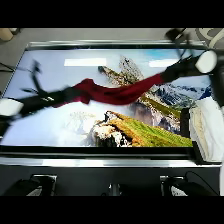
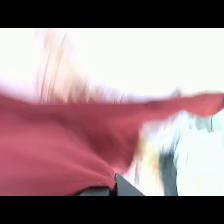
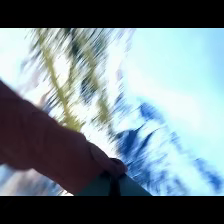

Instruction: Fold the shirts.

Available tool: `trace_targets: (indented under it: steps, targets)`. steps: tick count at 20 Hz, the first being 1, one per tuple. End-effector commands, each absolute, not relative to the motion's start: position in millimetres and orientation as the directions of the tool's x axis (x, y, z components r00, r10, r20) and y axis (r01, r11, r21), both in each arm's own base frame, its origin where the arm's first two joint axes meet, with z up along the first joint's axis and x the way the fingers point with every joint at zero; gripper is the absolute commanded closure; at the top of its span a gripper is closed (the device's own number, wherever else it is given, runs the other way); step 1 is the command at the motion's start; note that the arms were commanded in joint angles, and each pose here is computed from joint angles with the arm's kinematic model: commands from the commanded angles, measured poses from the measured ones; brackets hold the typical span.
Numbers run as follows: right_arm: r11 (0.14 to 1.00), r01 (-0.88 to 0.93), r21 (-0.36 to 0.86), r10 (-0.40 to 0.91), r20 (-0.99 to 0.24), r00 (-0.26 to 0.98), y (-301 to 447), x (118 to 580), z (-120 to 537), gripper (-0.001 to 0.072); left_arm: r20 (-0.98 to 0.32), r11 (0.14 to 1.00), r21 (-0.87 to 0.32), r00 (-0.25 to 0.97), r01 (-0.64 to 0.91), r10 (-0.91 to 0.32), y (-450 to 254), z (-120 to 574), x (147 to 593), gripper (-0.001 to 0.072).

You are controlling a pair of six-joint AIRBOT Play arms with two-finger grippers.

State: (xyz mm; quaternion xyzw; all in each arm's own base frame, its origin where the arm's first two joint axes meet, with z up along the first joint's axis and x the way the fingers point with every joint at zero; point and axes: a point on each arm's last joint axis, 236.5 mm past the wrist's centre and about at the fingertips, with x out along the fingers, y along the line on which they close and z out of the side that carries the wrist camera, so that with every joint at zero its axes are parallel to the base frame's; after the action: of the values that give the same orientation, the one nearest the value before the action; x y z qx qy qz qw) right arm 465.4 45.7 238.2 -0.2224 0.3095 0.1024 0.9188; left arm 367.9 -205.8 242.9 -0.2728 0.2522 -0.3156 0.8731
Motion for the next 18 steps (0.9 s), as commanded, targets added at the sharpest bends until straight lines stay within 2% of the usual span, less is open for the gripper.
trace_targets:
  steps: [1,3,4,5,8,10,13,15,18]
  targets:
    - [0.868,0.105,-0.485,-0.165,-0.083,0.983,-21,383,455,0.0695,0.131,0.813,-0.2,0.837,0.547,-0.531,-128,473,286,0.0684]
    - [0.878,0.246,-0.411,-0.213,0.125,0.969,-42,295,531,0.0696,0.336,0.848,-0.139,0.83,0.511,-0.445,-104,560,220,0.0684]
    - [0.903,0.265,-0.339,-0.207,0.197,0.958,-45,256,552,0.0696,0.37,0.849,-0.132,0.82,0.512,-0.437,-103,575,199,0.0684]
    - [0.917,0.262,-0.3,-0.192,0.242,0.951,-45,227,564,0.0696,0.364,0.841,-0.143,0.818,0.521,-0.445,-106,575,189,0.0684]
    - [0.909,0.302,-0.289,-0.206,0.319,0.925,-54,174,580,0.0696,0.216,0.821,-0.173,0.835,0.543,-0.507,-120,536,200,0.0684]
    - [0.889,0.32,-0.327,-0.21,0.328,0.921,-56,165,581,0.0696,0.177,0.82,-0.199,0.843,0.537,-0.509,-119,521,213,0.0684]
    - [0.889,0.302,-0.344,-0.22,0.256,0.941,-57,179,565,0.0696,0.098,0.802,-0.305,0.854,0.514,-0.511,-118,488,238,0.0684]
    - [0.884,0.279,-0.375,-0.227,0.178,0.957,-56,204,548,0.0696,0.017,0.796,-0.355,0.855,0.49,-0.518,-118,456,256,0.0683]
    - [0.86,0.213,-0.463,-0.239,0.002,0.971,-52,263,506,0.0696,-0.131,0.835,-0.39,0.875,0.387,-0.466,-104,392,289,0.0684]
